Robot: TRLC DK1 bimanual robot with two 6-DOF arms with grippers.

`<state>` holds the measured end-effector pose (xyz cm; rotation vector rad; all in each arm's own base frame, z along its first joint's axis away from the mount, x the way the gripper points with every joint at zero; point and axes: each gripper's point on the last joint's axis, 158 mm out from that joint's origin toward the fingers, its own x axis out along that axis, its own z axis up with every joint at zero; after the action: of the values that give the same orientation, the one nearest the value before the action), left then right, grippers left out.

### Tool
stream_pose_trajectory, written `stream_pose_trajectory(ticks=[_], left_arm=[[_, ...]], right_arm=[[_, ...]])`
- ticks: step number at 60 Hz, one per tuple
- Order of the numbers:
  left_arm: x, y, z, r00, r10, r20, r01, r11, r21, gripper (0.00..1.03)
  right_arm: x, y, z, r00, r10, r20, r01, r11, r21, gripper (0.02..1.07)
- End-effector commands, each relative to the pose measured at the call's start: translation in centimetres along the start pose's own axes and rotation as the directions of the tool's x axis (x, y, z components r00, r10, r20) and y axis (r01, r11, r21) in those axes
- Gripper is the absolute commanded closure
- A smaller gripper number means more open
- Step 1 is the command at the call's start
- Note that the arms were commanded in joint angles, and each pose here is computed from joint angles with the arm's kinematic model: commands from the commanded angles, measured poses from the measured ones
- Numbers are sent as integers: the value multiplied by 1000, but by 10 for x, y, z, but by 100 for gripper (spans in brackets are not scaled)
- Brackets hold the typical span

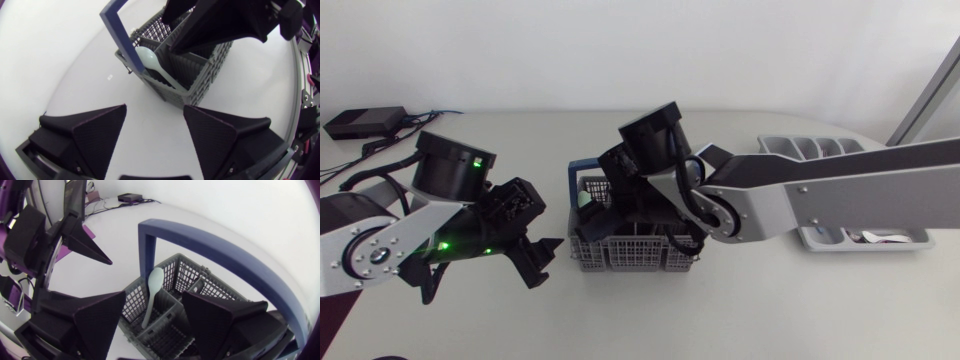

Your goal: Unload the cutlery basket into the drawer organizer.

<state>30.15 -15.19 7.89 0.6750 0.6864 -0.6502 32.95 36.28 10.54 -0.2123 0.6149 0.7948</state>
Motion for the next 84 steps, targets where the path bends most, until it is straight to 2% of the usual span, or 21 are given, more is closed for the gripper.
stream_pose_trajectory(ticks=[1,13,21,33,43,64,72,84], left_arm=[[1,-3,-10,1000,-5,-13,5,1000,0,24],[3,-4,-10,1000,-6,-11,6,1000,-1,24],[4,-5,-10,1000,-9,-11,9,1000,-1,24],[6,-6,-10,1000,-13,-12,13,1000,-2,24],[6,-6,-11,1000,-12,-15,12,1000,-2,24],[7,-7,-14,1000,-12,-18,12,1000,-4,24],[8,-6,-13,1000,-11,-17,11,1000,-4,24],[8,-7,-14,1000,-13,-20,12,1000,-4,24]], right_arm=[[11,0,2,1000,-9,10,9,999,36,26],[21,-8,0,999,-29,35,28,999,47,27],[25,-10,1,998,-20,67,17,999,47,41],[33,-9,-9,999,-3,51,1,999,45,42],[37,-9,-13,998,-1,57,-1,999,42,57],[46,-6,-21,998,17,58,-19,999,36,57],[48,-5,-23,998,26,54,-28,999,34,65],[46,0,-22,995,65,70,-68,997,36,66]])
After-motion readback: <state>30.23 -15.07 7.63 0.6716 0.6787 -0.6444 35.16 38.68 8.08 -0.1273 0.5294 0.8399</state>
